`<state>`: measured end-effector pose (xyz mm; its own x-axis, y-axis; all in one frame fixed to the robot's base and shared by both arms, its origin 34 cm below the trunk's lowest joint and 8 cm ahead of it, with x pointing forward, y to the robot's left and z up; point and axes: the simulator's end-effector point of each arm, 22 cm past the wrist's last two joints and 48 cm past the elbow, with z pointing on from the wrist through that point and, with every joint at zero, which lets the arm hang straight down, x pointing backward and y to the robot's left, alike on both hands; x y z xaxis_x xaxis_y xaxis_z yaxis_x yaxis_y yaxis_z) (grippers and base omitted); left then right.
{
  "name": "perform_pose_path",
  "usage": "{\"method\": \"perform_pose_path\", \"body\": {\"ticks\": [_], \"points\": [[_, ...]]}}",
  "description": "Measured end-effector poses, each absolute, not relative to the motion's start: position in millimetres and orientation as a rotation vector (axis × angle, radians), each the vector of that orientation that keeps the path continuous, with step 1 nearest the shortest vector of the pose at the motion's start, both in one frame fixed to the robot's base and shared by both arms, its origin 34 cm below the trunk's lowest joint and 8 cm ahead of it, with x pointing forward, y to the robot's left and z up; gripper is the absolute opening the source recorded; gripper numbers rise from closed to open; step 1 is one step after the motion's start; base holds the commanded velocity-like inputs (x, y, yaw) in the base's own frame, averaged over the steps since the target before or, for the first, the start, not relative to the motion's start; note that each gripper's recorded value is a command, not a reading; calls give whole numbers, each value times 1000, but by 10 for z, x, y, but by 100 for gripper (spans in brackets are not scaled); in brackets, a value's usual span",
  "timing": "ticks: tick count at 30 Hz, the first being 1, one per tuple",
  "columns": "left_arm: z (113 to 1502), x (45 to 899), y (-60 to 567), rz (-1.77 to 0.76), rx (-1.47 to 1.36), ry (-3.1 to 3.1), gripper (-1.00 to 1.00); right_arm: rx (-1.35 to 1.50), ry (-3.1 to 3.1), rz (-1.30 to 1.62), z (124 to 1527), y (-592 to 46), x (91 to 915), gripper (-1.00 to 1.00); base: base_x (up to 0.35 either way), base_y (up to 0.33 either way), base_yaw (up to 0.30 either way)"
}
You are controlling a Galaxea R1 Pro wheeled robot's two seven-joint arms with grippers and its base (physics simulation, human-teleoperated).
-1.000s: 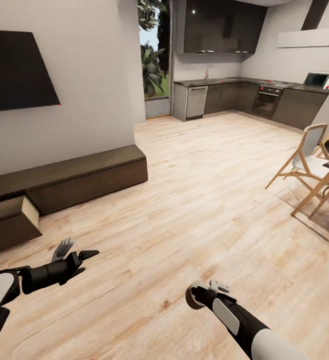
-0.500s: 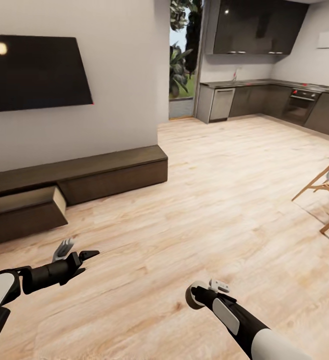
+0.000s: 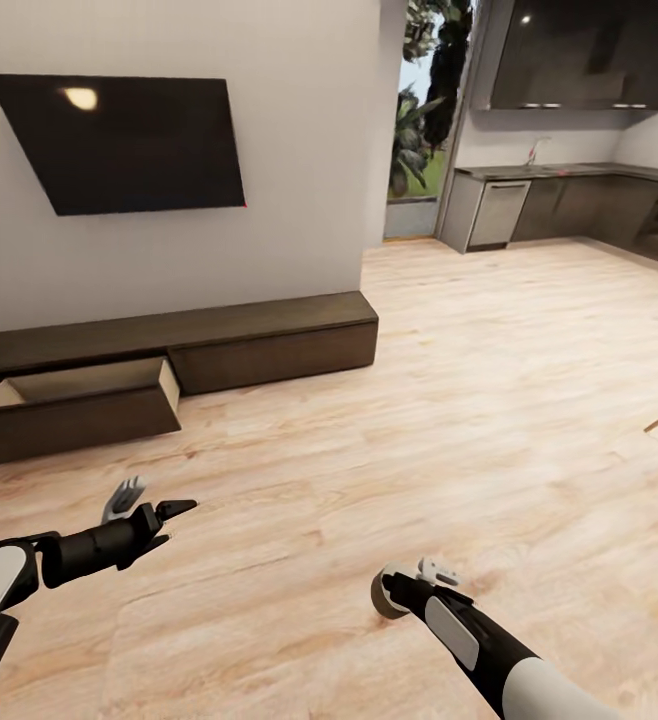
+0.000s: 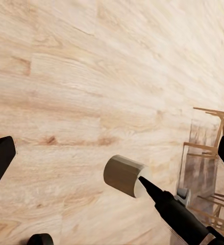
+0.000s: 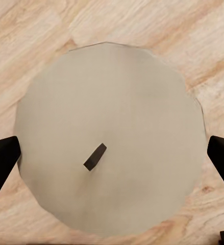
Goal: Place each of the two pumpkins and all three candles from the living room inside a cabinet in the living room (use any cabinet), then make sure every cabinet is closed, and position the cauldron so it is next to a table in the living room.
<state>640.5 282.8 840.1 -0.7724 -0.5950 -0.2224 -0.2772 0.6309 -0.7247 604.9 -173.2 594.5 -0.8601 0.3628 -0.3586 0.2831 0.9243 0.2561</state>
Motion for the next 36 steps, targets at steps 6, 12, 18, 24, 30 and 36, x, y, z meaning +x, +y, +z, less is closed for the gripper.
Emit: {"method": "perform_pose_path", "body": {"ticks": [6,12,18,24,30,36], "points": [[8415,6419,2883,-954,-695,2400,100,469,2677,273,5944,-1730,6046,-100,2,1,291],[8427,6426,2924,-946,-702,2394,100,466,2673,279,5952,-1719,6050,-100,176,123,175],[8428,6428,2936,-942,-702,2394,100,465,2672,281,5955,-1717,6056,-100,253,186,19],[8430,6432,2952,-941,-707,2391,100,464,2673,280,5953,-1717,6055,-100,190,263,225],[8430,6435,2961,-941,-710,2389,100,463,2669,285,5964,-1702,6071,-100,28,319,287],[8428,6435,2963,-941,-711,2389,100,462,2668,287,5970,-1698,6077,-100,33,324,242]]}}
